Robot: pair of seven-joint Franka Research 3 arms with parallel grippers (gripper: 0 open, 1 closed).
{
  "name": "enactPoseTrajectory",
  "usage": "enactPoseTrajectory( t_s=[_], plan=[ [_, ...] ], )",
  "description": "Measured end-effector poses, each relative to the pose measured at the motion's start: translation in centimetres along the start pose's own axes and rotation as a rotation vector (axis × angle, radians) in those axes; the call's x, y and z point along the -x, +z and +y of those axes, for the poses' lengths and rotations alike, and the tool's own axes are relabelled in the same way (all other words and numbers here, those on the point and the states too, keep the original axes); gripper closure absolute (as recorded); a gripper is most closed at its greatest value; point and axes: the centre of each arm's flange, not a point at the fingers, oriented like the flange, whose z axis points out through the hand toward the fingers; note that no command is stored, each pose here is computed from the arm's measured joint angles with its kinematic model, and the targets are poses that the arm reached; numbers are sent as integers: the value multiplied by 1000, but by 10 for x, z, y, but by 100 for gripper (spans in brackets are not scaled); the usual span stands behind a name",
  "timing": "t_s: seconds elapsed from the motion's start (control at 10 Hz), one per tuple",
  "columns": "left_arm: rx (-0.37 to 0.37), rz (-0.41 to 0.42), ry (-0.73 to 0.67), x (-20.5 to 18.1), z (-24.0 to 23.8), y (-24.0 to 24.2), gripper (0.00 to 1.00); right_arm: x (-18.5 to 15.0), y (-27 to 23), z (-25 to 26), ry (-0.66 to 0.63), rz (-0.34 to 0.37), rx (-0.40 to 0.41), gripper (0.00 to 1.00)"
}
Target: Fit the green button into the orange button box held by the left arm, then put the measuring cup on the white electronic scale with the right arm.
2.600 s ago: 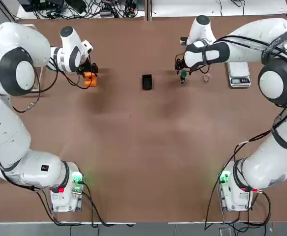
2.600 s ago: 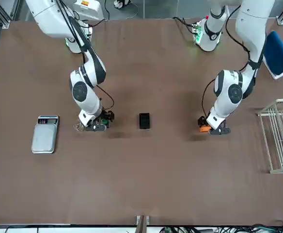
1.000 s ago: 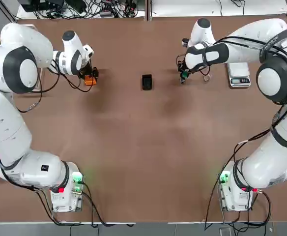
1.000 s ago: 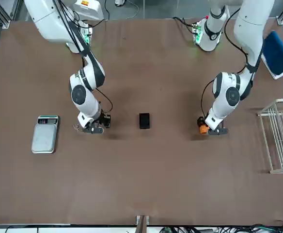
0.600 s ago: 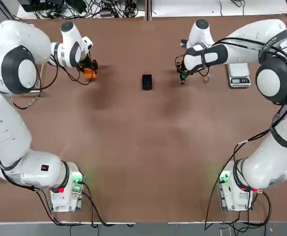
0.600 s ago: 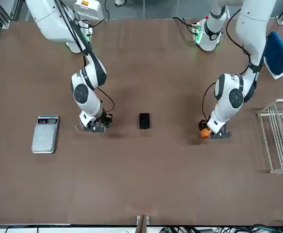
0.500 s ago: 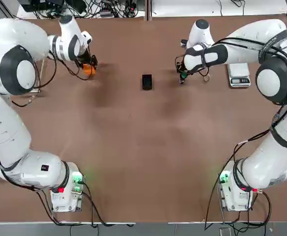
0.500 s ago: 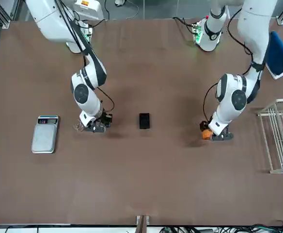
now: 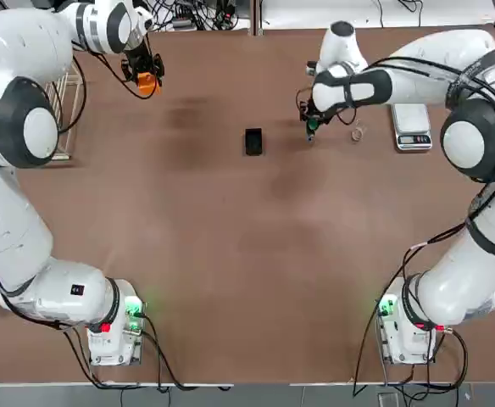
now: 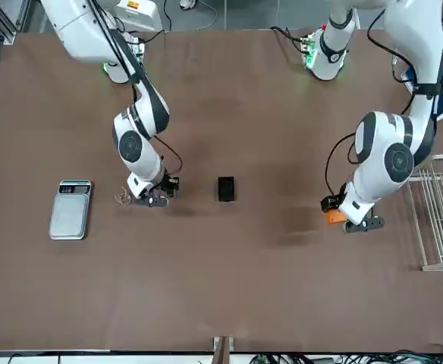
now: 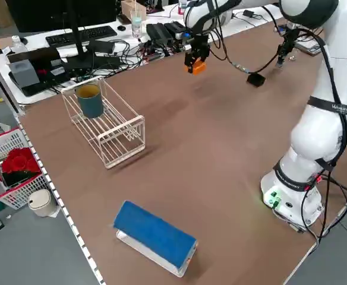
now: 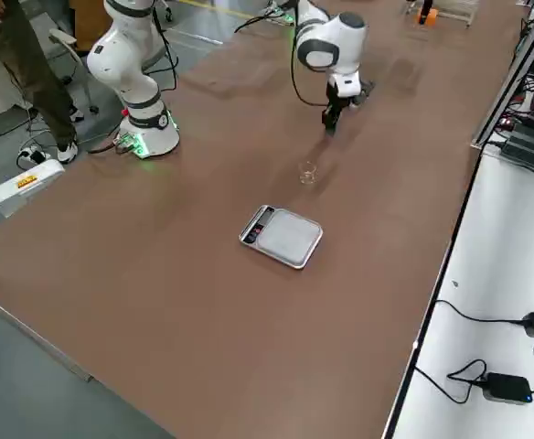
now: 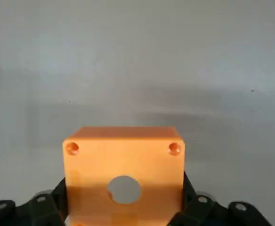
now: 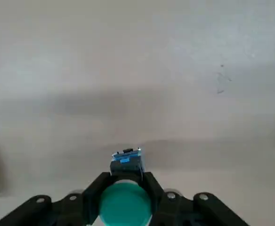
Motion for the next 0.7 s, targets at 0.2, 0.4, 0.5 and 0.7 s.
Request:
enactPoseTrajectory(
  t_s=[0.2, 0.4, 0.5, 0.7],
  plan=[
    [7, 6, -19, -2, 9, -7, 14, -5, -65, -43, -10, 6, 9, 63],
    [6, -8, -29, -5, 19, -24, 14, 13, -96, -86, -29, 39, 1, 63],
    [7, -7, -27, -7, 21, -33, 14, 26, -92, -109, -30, 55, 10, 63],
    [9, -7, -22, -9, 25, -43, 14, 44, -70, -163, -13, 88, 20, 63]
  ],
)
